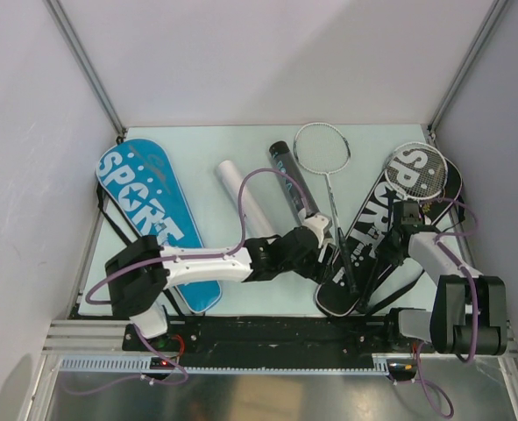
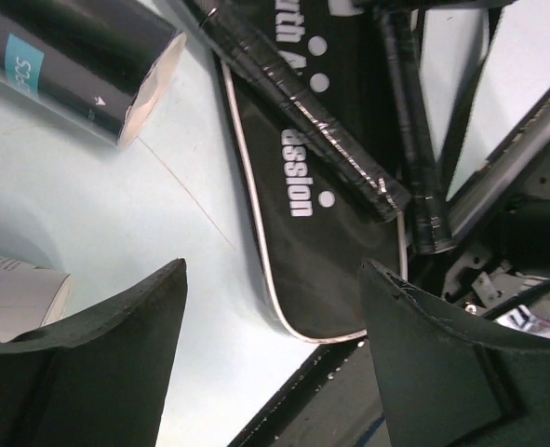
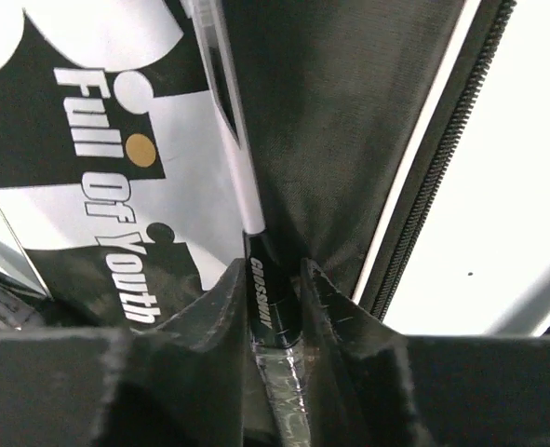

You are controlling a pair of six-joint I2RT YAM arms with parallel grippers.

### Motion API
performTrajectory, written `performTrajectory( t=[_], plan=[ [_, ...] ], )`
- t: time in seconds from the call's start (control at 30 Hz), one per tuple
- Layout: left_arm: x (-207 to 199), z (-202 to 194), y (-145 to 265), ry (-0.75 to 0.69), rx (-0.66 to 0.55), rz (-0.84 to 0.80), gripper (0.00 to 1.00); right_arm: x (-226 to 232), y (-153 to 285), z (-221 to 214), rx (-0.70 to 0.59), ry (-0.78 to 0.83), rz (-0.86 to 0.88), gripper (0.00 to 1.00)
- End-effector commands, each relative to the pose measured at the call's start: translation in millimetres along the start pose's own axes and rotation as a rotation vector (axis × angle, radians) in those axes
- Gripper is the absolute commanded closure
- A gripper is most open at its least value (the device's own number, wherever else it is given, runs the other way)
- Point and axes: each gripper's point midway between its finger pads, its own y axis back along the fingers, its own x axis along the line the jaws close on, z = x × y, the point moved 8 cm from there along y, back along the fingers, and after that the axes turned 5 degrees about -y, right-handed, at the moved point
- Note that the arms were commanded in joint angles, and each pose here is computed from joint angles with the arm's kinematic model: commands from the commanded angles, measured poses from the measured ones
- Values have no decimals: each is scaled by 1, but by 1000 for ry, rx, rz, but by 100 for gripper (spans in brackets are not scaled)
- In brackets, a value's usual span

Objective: Pack up the badminton gear
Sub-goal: Pick up the racket from the center of the board.

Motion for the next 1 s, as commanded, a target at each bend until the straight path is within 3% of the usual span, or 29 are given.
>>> performTrajectory(
  t=[0.0, 0.07, 0.13, 0.43, 0.77, 0.97],
  plan=[
    [-15, 31, 25, 14, -90, -93, 23, 5, -1, -1, -22, -14, 3, 87],
    [-21, 37, 27, 21, -81, -148, 23, 5, 10, 2, -60, -13, 20, 97],
    [-29, 41, 26, 14, -60, -212, 23, 5, 22, 5, -99, -20, 41, 99],
    [-46, 45, -1, -32, -5, -321, 21, 19, 64, 1, -220, -4, 228, 100],
    [-61, 41, -22, 51, 84, -429, 21, 44, 80, 0, -267, -25, 398, 100],
    [-64, 40, -23, 114, 101, -500, 29, 50, 86, 2, -272, -56, 465, 100]
  ],
)
